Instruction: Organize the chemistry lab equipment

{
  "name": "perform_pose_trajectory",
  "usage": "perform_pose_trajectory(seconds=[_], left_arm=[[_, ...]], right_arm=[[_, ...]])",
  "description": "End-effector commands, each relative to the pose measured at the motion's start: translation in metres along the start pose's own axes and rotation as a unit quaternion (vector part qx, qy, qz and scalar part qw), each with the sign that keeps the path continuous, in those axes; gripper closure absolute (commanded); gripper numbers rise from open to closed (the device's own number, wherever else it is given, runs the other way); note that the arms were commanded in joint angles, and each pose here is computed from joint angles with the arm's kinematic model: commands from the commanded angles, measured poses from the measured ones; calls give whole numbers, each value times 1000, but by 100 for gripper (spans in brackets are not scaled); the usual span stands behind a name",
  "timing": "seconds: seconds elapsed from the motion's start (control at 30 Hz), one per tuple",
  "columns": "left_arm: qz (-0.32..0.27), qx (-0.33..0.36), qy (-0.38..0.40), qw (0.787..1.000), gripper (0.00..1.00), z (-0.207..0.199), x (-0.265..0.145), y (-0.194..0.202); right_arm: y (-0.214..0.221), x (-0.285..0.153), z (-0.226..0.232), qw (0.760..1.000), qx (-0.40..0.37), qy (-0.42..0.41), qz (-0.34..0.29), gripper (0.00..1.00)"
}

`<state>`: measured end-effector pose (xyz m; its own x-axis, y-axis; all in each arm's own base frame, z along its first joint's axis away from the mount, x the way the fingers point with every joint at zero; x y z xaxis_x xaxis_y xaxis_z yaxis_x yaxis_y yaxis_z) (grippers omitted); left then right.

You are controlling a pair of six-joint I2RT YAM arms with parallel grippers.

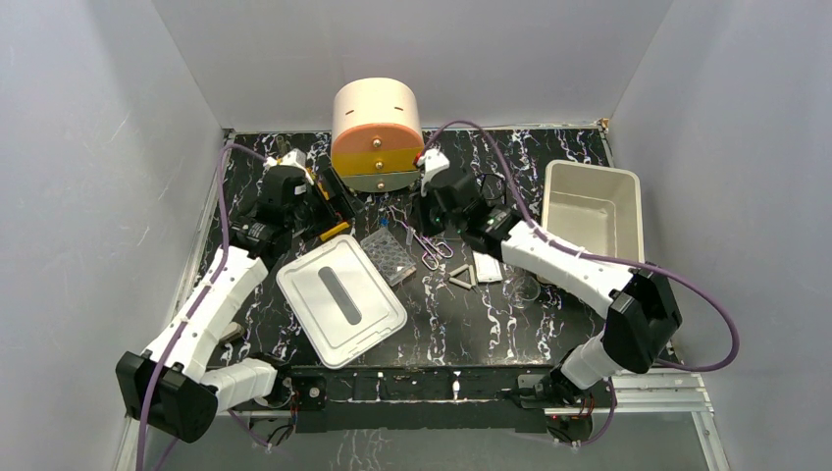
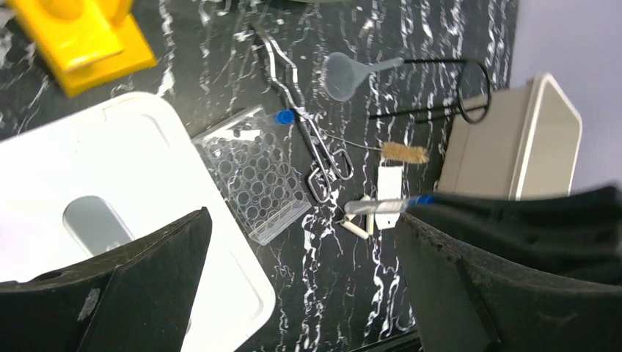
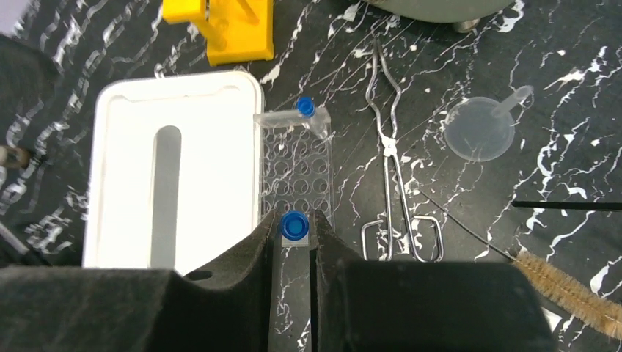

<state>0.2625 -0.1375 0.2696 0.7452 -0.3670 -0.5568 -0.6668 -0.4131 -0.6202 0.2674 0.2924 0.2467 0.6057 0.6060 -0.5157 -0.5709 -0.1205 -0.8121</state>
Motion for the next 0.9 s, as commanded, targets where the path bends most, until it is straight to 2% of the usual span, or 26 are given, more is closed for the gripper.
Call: perform_pose_trajectory(seconds=[0.0, 0.2, 0.87], left_arm=[[-10, -104, -95, 990, 6, 20, -5, 5], [17, -126, -100, 987, 6, 26, 0, 7], [86, -184, -91, 975, 7, 47, -6, 13]], right_arm=[[-23, -1, 16, 989, -60, 9, -131, 80], [-1, 24, 19, 987, -70, 1, -146, 81], [23, 73, 25, 980, -120, -24, -160, 80]])
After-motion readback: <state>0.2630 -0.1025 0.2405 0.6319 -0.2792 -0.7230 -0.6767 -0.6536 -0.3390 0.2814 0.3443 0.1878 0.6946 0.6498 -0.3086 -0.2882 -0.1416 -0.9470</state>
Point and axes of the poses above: each gripper's point midway between its finger pads, its own x axis out along the fingers, its own z axis along the line the jaws close on, y = z × x, the point moved 6 cm from there along -x, back along the fingers, and after that the axes turned 1 degree about x, right-handed, at the moved point
